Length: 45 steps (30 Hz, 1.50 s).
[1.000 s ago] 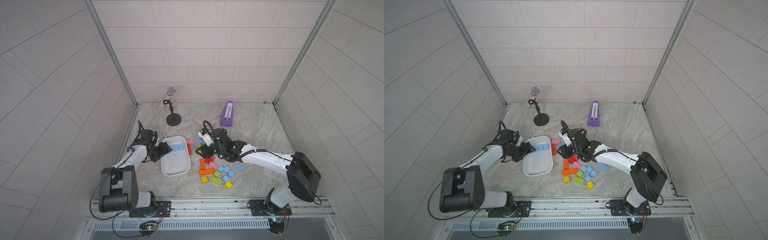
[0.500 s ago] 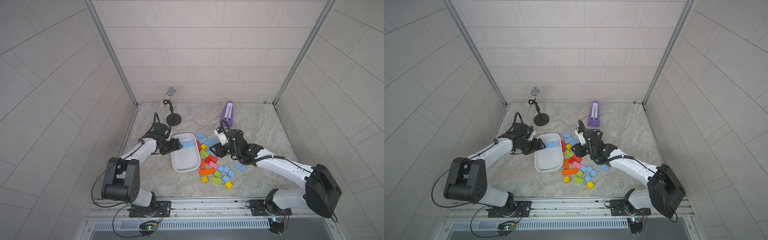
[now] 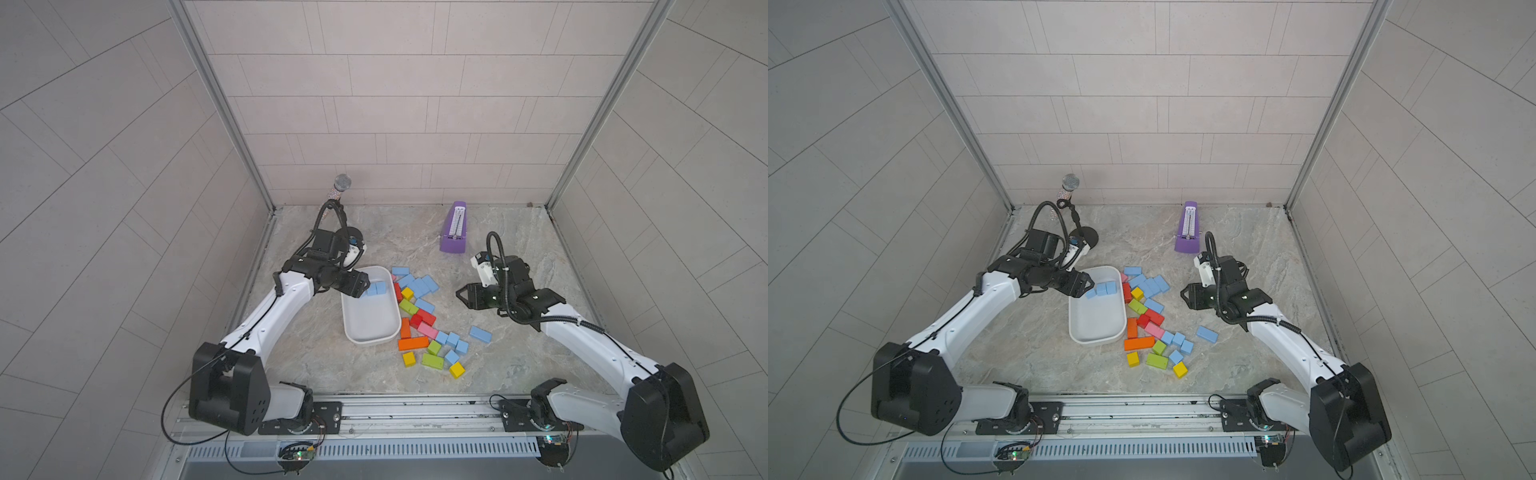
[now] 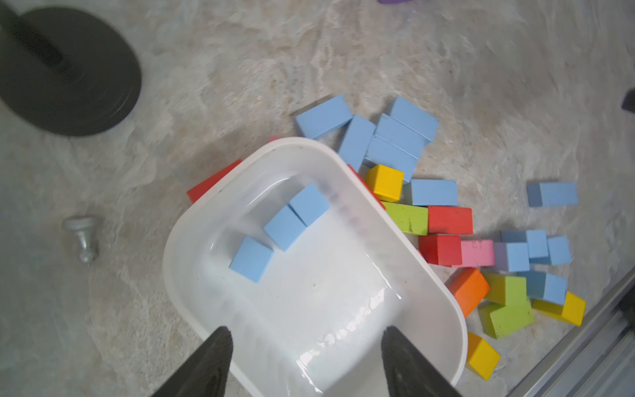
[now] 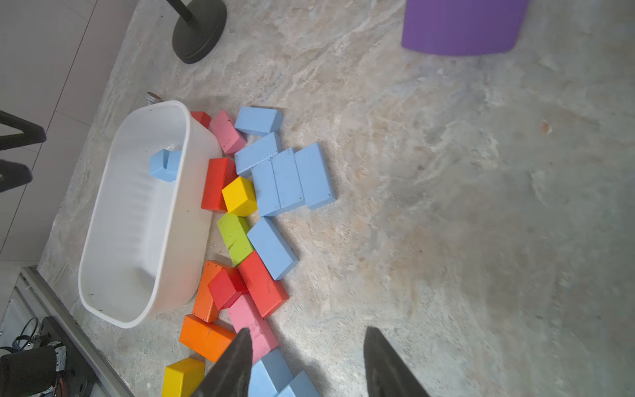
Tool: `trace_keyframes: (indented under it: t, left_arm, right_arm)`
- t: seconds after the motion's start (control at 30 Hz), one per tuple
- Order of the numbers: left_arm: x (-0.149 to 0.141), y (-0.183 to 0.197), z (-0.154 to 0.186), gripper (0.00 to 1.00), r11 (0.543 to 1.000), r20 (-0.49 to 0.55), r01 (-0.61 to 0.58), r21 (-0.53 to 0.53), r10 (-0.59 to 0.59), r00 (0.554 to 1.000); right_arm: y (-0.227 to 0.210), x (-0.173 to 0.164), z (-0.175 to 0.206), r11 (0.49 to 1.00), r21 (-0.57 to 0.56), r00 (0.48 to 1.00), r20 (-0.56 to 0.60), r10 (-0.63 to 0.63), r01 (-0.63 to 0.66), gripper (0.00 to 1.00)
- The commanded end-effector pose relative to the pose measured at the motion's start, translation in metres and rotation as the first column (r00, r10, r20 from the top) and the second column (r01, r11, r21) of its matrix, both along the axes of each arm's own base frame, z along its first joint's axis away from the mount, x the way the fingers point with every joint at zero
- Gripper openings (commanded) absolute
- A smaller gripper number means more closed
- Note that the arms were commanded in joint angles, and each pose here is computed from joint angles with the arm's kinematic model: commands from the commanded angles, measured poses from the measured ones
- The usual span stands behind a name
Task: Pick out the blue building blocks
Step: Pick up the building block from the center of the board.
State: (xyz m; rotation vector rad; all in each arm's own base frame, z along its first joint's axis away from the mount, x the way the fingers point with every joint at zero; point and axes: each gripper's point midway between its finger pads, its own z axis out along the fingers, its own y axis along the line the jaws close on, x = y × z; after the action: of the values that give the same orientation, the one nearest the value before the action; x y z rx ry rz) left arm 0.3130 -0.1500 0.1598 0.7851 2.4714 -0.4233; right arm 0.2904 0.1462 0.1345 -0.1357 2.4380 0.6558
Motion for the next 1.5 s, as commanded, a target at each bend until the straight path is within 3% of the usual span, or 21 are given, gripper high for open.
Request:
trace_keyframes:
  t: [0.0, 0.17, 0.3, 0.6, 1.0, 1.47]
  left_arm:
    - [0.001, -0.016, -0.007, 0.72, 0.951, 0.036, 0.253, 0.176, -0.263, 0.964]
    - [0.033, -0.044, -0.021, 0.7, 0.84, 0.041, 0.409, 0.356, -0.451, 0.891]
    - [0.062, -0.068, -0.034, 0.67, 0.768, 0.006, 0.491, 0.41, -0.541, 0.841]
    - [0.109, -0.091, -0.078, 0.64, 0.607, -0.147, 0.595, 0.527, -0.624, 0.767]
    - [0.125, -0.101, -0.115, 0.63, 0.58, -0.221, 0.627, 0.52, -0.618, 0.754]
    - [0.127, -0.106, -0.14, 0.56, 0.594, -0.248, 0.639, 0.488, -0.608, 0.755]
  right_arm:
    - [-0.013, -0.013, -0.006, 0.999, 0.027, 0.998, -0.052, -0.018, 0.02, 0.54]
    - [-0.018, -0.015, -0.001, 0.999, 0.038, 0.999, -0.031, -0.031, 0.032, 0.54]
    - [-0.021, -0.017, 0.001, 0.999, 0.035, 0.999, -0.02, -0.038, 0.038, 0.54]
    - [-0.026, -0.018, -0.005, 0.999, 0.01, 0.999, -0.016, -0.038, 0.038, 0.54]
    - [-0.023, -0.019, -0.014, 1.0, 0.007, 0.999, -0.047, -0.009, 0.01, 0.54]
    - [-0.022, -0.02, -0.011, 1.0, 0.017, 0.999, -0.041, -0.003, 0.004, 0.54]
